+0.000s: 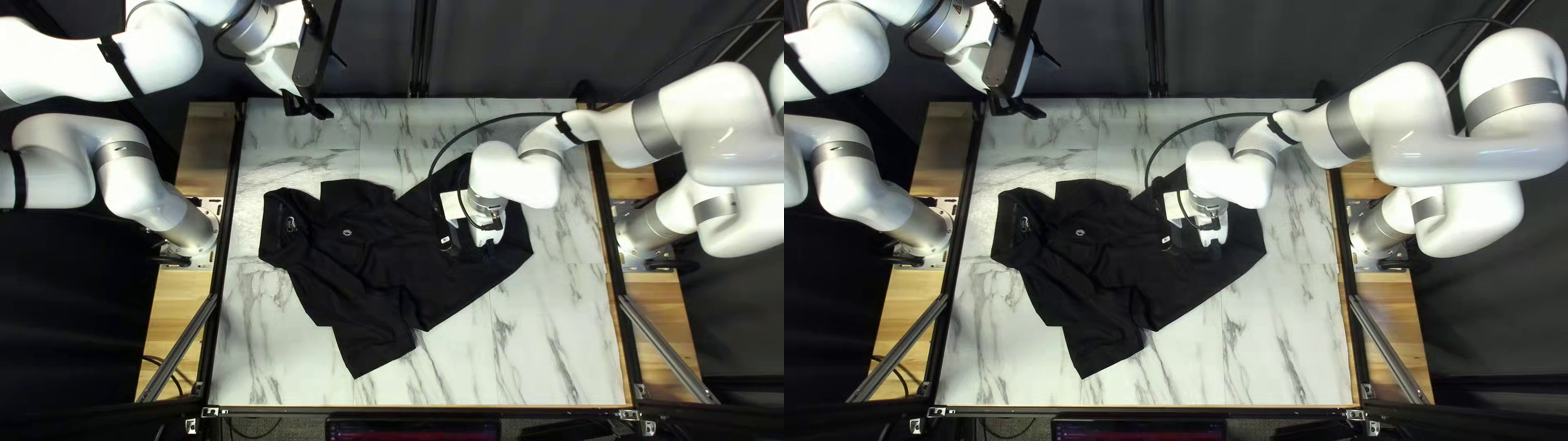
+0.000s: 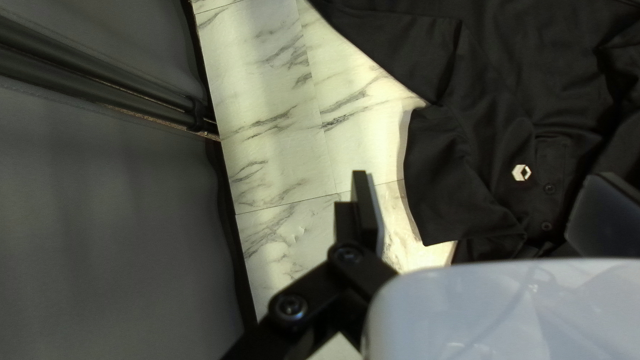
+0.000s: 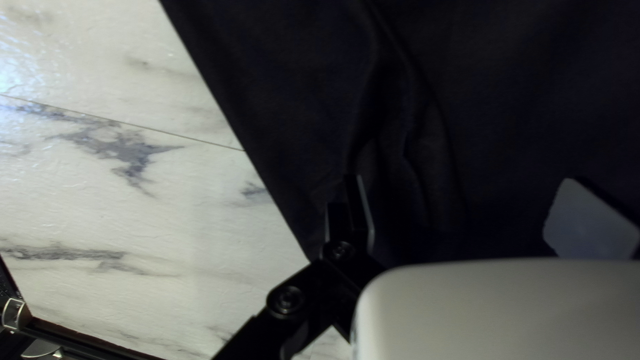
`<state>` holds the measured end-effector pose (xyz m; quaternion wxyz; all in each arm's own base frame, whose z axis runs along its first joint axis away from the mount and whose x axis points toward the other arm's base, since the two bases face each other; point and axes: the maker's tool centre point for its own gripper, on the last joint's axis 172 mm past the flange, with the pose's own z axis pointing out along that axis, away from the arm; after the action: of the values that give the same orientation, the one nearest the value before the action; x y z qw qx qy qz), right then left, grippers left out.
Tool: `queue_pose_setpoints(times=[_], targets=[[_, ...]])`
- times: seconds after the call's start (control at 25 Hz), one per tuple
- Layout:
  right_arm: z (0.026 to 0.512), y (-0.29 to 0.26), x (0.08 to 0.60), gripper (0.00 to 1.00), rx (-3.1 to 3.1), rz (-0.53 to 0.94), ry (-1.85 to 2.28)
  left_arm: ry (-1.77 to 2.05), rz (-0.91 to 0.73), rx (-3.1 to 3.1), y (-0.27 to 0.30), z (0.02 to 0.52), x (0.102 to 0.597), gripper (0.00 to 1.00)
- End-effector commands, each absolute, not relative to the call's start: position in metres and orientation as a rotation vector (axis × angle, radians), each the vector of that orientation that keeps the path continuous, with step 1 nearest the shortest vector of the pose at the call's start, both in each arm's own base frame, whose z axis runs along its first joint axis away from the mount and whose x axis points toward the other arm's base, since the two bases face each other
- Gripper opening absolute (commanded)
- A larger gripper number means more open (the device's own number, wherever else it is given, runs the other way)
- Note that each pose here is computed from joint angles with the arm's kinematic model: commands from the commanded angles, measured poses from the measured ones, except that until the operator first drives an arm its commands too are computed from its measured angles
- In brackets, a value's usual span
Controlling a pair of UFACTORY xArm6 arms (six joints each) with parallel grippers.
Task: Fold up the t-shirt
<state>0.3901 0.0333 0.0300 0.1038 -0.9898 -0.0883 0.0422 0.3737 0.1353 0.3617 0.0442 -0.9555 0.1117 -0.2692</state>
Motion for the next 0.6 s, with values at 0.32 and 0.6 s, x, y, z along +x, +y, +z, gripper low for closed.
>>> queue_pose_setpoints(times=[0.32,0.6], targets=[[0.025,0.04,0.384,0.21,-2.923,0.143,-0.236,0.341,-0.823,-2.92,0.135,0.362,0.374,1.0],[0.037,0.046,0.383,0.07,-2.932,0.146,-0.234,0.341,-0.823,-2.92,0.135,0.362,0.374,1.0]])
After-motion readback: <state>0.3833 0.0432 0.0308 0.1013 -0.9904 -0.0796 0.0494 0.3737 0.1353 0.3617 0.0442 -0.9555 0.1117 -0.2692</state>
